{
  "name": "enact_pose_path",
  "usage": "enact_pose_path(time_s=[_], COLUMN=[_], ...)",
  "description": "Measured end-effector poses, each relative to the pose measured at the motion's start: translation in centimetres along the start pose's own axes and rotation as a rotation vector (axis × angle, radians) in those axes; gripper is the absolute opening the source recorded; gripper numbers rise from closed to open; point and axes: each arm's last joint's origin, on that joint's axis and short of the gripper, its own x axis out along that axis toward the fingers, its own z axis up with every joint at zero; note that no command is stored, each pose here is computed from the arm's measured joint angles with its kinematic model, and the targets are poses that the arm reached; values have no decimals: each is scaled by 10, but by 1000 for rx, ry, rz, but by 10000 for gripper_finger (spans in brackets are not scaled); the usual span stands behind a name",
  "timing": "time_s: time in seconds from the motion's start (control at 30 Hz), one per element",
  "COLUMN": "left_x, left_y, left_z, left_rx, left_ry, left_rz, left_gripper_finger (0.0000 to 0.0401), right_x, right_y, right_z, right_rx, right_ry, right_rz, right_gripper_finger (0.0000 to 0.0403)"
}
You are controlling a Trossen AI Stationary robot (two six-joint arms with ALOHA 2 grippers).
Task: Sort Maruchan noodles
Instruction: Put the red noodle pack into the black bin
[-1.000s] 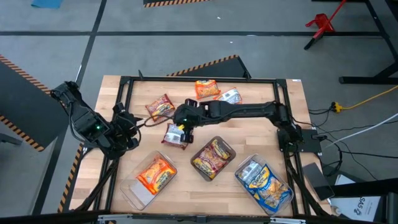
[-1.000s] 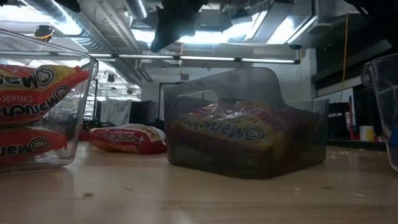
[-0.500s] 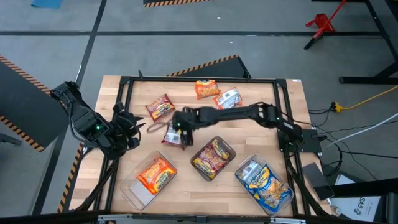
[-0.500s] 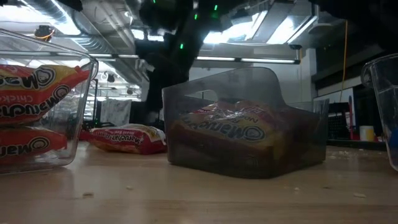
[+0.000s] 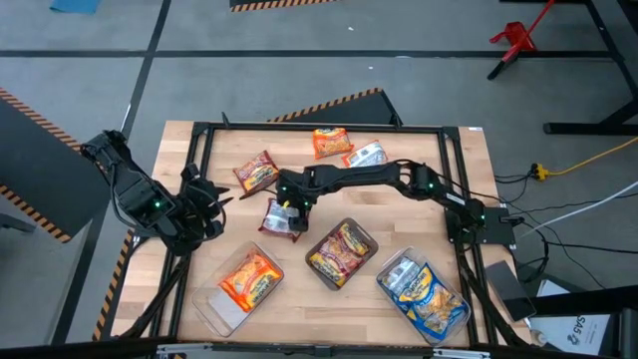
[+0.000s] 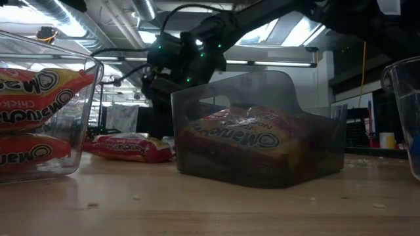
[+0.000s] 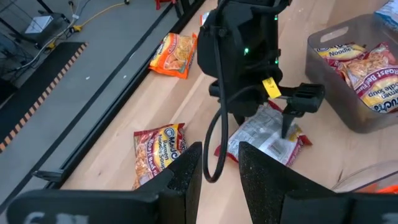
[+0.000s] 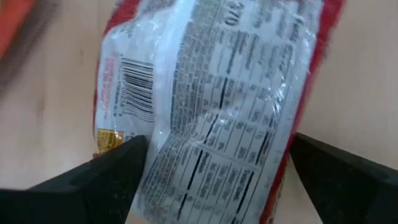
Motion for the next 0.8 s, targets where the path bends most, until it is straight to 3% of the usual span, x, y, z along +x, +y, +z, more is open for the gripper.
enact_pose_path(time_s=[0.2, 0.57, 0.73, 0.8], left_x=[0, 0, 0, 0], left_y=[0, 0, 0, 0], left_z=[0, -1, -1, -1], left_rx=[-1, -1, -1, 0], left_ry=[9, 23, 23, 22], left_rz=[-6, -13, -13, -13], left_gripper_finger=[99, 99, 99, 99], right_x=[10, -5, -25, -39], right_y=[-3, 1, 6, 10], right_z=[-4, 0, 4, 9], right_rx=[35, 46, 39, 23], right_ry=[21, 5, -12, -40], right_rz=[13, -1, -58, -86], right_gripper_finger=[353, 102, 30, 22])
